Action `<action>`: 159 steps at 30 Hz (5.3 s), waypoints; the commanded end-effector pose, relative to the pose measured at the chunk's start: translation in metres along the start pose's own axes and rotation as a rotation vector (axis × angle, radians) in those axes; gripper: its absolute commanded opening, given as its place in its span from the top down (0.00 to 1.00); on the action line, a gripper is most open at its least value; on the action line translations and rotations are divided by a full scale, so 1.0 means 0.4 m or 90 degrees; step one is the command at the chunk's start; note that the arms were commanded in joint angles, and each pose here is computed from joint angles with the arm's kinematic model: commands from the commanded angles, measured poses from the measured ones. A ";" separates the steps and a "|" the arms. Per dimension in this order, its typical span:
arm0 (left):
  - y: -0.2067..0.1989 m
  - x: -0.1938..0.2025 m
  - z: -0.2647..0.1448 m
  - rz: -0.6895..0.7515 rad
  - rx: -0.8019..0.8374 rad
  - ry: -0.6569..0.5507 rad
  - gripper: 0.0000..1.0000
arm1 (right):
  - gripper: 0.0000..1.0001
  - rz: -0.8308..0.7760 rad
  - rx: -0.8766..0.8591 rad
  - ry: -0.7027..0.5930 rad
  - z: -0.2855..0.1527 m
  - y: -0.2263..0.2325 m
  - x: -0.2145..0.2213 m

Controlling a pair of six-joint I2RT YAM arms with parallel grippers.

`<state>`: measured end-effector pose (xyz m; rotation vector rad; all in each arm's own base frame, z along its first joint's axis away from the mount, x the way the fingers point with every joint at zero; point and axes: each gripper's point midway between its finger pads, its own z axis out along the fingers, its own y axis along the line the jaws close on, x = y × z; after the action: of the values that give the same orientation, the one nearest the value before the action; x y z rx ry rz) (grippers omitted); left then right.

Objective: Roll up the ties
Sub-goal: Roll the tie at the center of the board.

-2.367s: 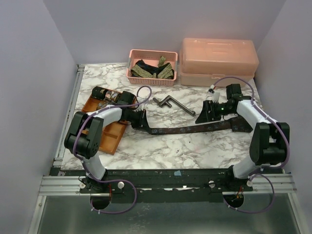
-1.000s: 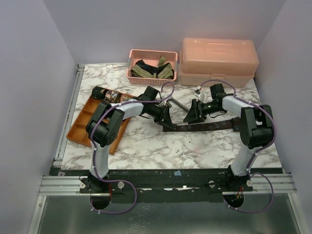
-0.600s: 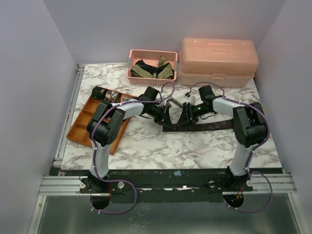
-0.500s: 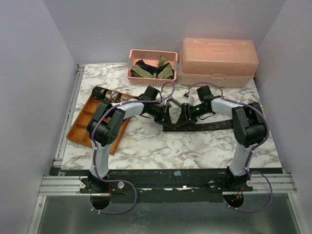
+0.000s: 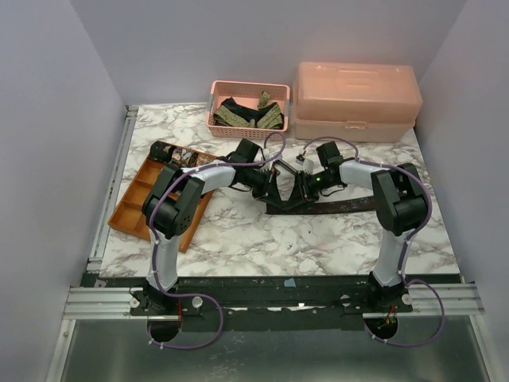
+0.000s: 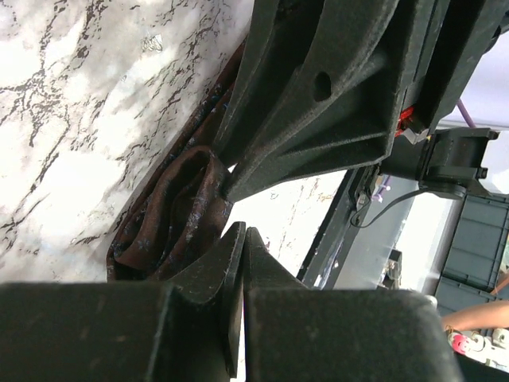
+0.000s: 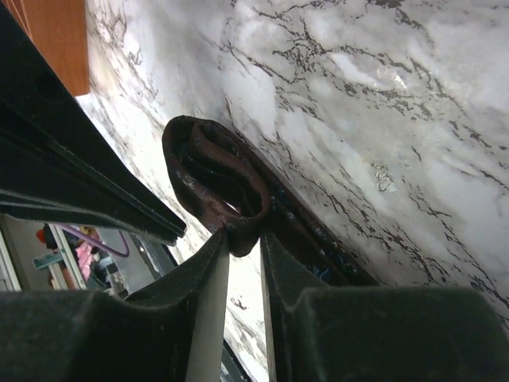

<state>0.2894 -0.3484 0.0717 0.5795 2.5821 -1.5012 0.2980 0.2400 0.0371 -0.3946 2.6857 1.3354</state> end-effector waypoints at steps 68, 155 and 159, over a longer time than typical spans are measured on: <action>0.077 0.064 0.064 0.785 -0.195 -0.043 0.22 | 1.00 -0.015 0.035 0.094 0.005 -0.044 0.099; 0.073 0.206 0.210 0.718 -0.089 0.173 0.80 | 0.85 0.154 0.496 -0.041 -0.688 -0.550 0.147; 0.078 0.208 0.207 0.706 -0.095 0.171 0.79 | 0.77 0.130 0.404 -0.092 -0.672 -0.470 0.096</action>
<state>0.2451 -0.4111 0.0262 1.7636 1.6311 -0.8155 0.3077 -0.1018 0.0201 0.0460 2.9570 0.3355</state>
